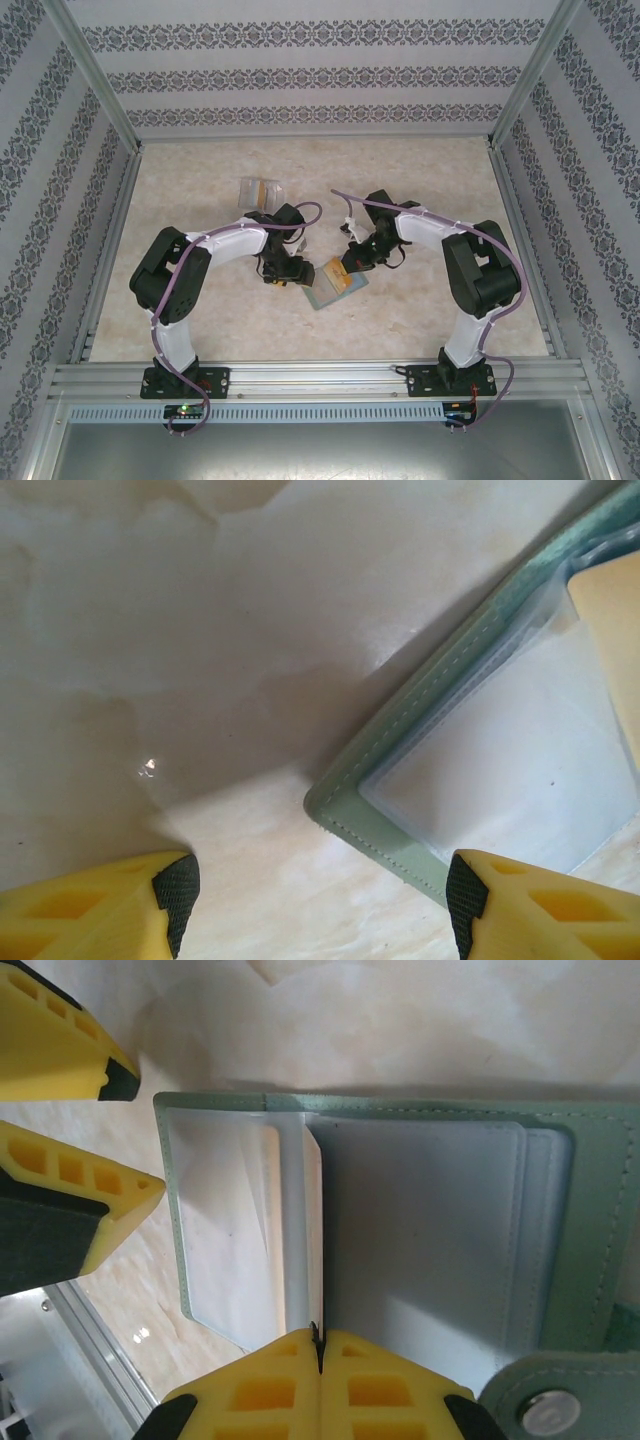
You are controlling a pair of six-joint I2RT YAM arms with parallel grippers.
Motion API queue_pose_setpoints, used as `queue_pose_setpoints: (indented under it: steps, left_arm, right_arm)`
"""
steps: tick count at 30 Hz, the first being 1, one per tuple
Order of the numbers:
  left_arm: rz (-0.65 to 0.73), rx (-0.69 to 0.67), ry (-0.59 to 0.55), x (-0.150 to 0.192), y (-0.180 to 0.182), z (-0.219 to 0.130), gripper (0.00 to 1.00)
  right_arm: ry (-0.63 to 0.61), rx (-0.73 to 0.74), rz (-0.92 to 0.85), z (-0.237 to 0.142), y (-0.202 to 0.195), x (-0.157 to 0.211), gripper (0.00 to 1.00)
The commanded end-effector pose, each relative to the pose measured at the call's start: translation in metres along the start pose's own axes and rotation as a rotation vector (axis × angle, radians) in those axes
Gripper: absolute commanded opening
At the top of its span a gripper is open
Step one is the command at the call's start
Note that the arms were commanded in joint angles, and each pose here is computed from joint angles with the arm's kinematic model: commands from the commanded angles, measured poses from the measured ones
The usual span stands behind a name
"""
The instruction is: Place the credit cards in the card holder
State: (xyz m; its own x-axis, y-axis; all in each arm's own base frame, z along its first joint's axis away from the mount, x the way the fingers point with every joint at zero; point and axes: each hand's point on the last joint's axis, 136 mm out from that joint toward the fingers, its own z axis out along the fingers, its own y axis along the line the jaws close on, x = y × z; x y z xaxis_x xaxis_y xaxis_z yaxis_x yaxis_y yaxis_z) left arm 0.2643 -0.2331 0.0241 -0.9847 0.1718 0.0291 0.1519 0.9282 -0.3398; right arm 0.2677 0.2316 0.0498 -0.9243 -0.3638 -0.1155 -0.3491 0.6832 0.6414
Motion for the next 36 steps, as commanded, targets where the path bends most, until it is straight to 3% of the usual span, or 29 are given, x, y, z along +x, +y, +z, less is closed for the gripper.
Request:
queue_pose_setpoints:
  steps: [1,13,18,25,31,36]
  left_arm:
    - [-0.016,-0.179,0.001,0.006,0.041,-0.004,0.72]
    - [-0.072,-0.248,0.054,0.032,0.067,0.003,0.71]
    - [-0.078,-0.284,0.046,0.041,0.077,0.001,0.65]
    - [-0.121,-0.234,-0.005,0.047,0.071,-0.008,0.64]
    - [-0.235,-0.225,0.008,0.067,0.082,0.010,0.62]
    - [-0.242,-0.183,0.022,0.067,0.075,0.020,0.64]
  right_arm:
    - [0.006,-0.077,0.011,0.005,0.011,0.006,0.00]
    - [0.009,-0.155,0.030,0.031,0.020,0.010,0.00]
    - [-0.004,-0.163,0.051,0.037,0.016,0.011,0.00]
    - [-0.040,-0.143,0.066,0.037,0.011,0.003,0.00]
    - [-0.023,-0.158,0.069,0.043,0.014,0.004,0.00]
    - [-0.015,-0.172,0.062,0.045,0.017,0.003,0.00]
